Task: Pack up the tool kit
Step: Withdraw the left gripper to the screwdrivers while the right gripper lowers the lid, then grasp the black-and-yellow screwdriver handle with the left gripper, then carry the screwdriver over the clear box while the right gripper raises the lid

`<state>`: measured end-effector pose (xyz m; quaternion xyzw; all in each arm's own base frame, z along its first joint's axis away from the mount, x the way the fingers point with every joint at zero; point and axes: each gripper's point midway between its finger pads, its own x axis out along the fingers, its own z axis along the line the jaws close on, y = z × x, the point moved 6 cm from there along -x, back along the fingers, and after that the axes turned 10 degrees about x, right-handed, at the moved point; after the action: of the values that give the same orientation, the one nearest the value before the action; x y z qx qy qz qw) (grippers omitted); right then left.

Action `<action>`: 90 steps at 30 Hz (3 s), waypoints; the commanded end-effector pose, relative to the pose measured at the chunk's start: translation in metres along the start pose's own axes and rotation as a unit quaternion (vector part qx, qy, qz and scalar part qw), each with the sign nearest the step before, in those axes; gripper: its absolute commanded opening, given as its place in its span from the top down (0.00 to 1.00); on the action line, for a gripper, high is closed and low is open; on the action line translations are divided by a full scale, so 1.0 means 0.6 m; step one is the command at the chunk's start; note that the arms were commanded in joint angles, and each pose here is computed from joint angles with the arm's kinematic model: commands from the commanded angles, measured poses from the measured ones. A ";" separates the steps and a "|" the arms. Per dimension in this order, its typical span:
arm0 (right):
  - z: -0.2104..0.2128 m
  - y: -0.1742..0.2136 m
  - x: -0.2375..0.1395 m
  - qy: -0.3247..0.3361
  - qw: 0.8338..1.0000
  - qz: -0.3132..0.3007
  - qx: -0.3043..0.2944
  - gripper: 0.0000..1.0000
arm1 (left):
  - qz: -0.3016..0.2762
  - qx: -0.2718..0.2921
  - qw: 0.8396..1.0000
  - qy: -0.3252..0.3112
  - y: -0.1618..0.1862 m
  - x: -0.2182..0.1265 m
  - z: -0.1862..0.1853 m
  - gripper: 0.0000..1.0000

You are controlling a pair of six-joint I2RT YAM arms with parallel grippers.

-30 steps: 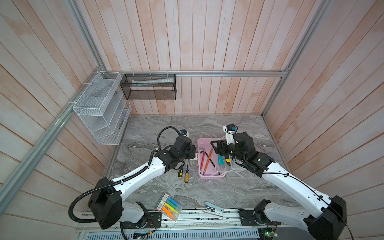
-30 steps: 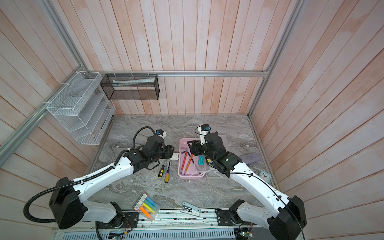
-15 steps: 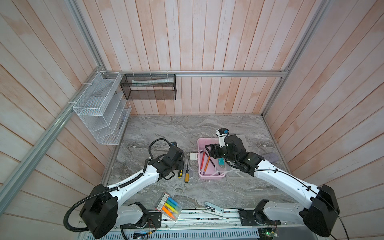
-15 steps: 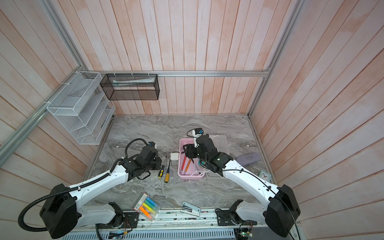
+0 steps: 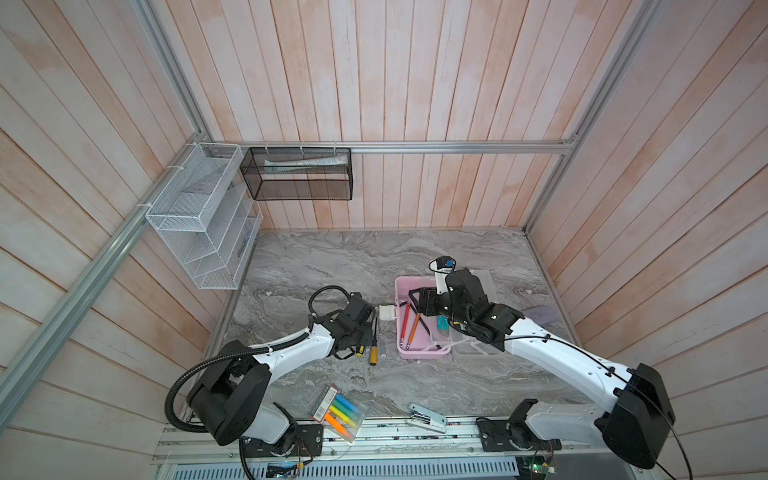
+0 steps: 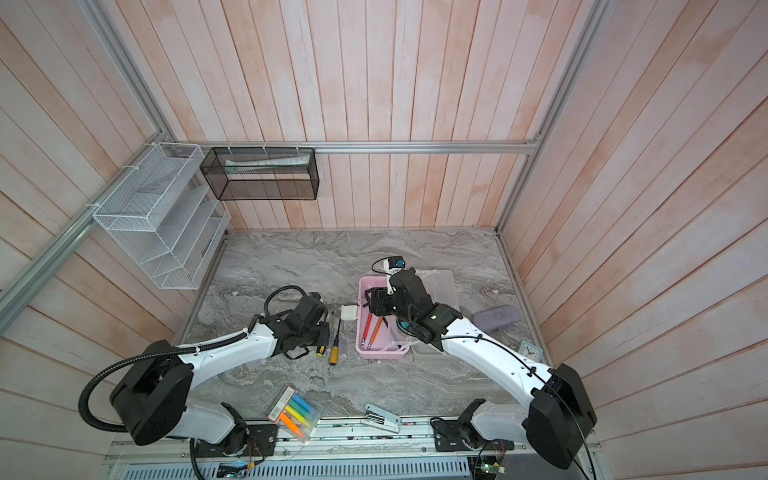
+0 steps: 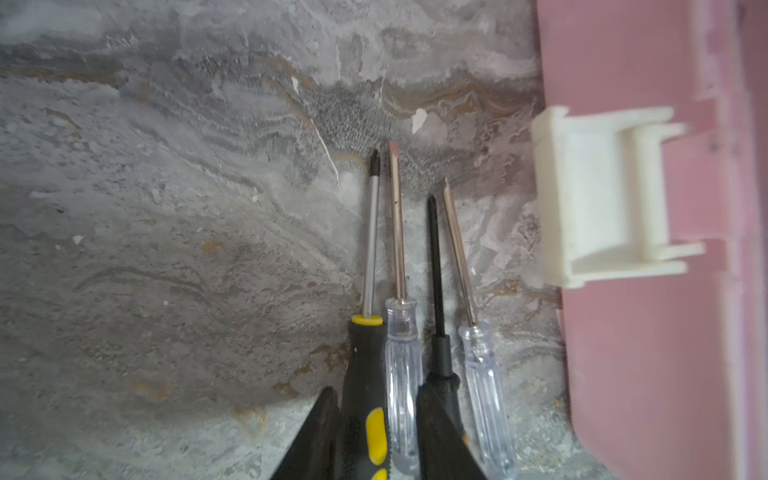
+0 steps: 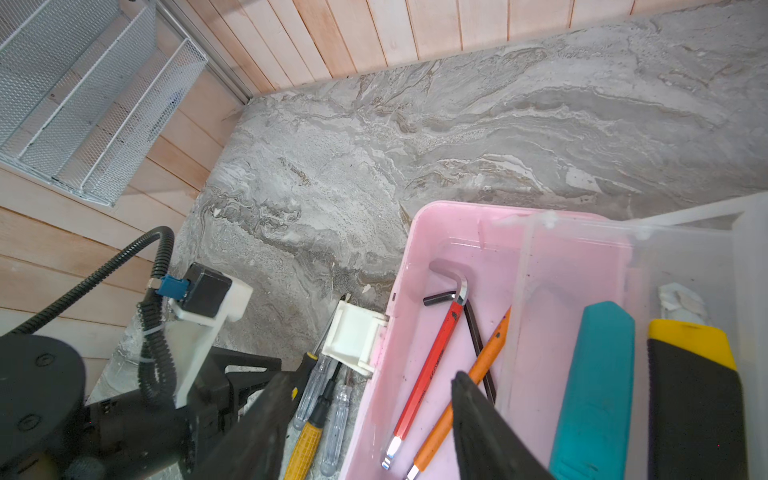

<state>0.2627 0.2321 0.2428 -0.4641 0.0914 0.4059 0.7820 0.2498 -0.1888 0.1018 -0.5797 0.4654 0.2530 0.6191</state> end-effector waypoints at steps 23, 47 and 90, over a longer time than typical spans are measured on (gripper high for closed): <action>-0.019 0.010 0.011 -0.001 1.000 0.005 0.011 0.39 | 0.035 0.002 0.998 -0.054 0.019 0.047 0.017 0.69; -0.048 0.003 0.005 -0.001 0.999 -0.003 0.034 0.40 | 0.058 -0.004 0.995 -0.078 0.028 0.060 0.024 0.86; -0.177 -0.103 -0.166 0.021 0.979 -0.132 0.155 0.40 | -0.256 -0.117 0.908 0.310 -0.267 -0.194 -0.268 1.00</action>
<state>0.2746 0.0844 0.2798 -0.3561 0.0938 0.2714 0.8892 0.2913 -0.3251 0.2789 -0.7840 0.4164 -0.0096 0.4602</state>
